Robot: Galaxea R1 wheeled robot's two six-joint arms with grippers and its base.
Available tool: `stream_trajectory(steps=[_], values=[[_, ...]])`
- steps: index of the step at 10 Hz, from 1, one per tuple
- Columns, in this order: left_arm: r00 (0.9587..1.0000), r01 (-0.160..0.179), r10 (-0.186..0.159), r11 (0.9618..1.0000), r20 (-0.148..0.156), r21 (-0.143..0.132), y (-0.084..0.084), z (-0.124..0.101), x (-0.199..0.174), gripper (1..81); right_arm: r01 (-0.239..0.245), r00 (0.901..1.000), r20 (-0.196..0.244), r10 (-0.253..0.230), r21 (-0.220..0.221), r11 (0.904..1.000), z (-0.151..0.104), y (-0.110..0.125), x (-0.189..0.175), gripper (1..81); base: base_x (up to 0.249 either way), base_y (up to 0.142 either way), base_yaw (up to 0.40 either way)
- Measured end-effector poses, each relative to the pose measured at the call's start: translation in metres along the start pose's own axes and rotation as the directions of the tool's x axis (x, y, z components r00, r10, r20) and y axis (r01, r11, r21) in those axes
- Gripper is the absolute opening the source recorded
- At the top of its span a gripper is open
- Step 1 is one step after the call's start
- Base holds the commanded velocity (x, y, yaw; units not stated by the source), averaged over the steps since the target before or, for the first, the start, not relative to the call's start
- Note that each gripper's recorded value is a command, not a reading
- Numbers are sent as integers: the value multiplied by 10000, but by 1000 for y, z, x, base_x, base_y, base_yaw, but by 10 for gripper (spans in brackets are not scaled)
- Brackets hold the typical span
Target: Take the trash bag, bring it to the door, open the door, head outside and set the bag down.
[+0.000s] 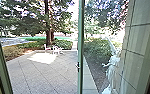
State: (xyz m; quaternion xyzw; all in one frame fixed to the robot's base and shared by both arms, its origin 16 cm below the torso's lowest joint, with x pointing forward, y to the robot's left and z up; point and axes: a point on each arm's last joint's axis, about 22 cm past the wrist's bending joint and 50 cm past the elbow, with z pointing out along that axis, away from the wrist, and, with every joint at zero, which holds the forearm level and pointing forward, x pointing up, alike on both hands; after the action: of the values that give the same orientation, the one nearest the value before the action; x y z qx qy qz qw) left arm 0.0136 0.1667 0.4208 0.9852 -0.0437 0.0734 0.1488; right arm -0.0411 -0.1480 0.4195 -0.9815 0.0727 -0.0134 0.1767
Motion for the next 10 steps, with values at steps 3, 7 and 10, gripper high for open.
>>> stream_trajectory(steps=[3, 7, 10], values=[[10000, -20, 20, 10000, -60, 18, -1, 0, 3, 10, 16, 10000, 8, -16, 65, 10000, 1, -5, -3, 811, 112, 0, 0], [9994, -79, 84, 9998, -337, 173, -10, -1, 23, 10, 25, 9997, -227, -18, 288, 9996, 3, -20, 14, 811, 112, 0, 0], [10000, -2, 2, 9999, 19, 139, -8, -2, -5, 10, 4, 9999, 103, -5, 151, 9999, 2, -10, -9, 811, 112, 0, 0]])
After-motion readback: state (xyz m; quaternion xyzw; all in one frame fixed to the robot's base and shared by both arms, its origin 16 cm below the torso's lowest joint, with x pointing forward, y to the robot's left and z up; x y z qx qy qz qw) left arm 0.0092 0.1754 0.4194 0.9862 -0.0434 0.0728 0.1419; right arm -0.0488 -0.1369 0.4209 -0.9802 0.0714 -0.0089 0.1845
